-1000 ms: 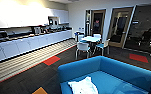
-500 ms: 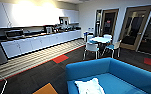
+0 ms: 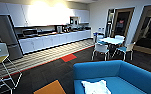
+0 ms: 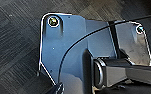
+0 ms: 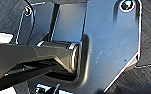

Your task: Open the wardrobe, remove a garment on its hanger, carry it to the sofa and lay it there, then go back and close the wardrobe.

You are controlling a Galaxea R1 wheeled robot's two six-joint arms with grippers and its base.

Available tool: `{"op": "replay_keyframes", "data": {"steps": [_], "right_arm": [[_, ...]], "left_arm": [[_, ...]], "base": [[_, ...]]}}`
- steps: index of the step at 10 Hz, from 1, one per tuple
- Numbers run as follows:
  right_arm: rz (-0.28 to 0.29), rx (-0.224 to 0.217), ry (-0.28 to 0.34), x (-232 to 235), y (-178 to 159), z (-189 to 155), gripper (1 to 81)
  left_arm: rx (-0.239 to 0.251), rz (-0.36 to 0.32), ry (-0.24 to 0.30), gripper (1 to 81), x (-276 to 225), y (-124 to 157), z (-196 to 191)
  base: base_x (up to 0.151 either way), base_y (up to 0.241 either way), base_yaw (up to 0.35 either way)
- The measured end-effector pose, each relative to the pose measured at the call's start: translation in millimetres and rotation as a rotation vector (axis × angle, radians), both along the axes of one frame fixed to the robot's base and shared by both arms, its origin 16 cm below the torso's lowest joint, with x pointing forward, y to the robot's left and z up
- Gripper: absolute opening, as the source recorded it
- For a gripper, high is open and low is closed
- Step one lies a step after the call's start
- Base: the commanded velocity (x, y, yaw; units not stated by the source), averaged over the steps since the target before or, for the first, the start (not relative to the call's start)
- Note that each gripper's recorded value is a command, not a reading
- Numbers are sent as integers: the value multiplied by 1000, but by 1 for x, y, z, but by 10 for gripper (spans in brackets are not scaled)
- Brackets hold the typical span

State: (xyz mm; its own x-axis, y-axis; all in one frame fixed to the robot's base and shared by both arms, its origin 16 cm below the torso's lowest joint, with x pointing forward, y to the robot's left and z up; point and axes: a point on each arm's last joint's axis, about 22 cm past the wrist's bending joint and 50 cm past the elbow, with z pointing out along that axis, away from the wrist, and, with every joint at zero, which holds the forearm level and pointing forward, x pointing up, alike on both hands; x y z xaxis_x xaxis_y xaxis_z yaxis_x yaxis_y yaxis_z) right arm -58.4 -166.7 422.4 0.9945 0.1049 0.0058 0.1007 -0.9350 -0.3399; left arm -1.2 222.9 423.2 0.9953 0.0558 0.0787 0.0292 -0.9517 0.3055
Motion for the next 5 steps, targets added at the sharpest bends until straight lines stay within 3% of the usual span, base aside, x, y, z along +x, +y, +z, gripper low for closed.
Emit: {"op": "replay_keyframes", "data": {"steps": [3,5], "right_arm": [[7,-2,-11,7,-1,-1,811],[41,0,-25,11,-1,-1,811]], "left_arm": [[-15,6,13,811,-10,-13,0],[-37,7,35,811,-30,-29,1]], "base": [[0,0,275],[0,0,275]]}}
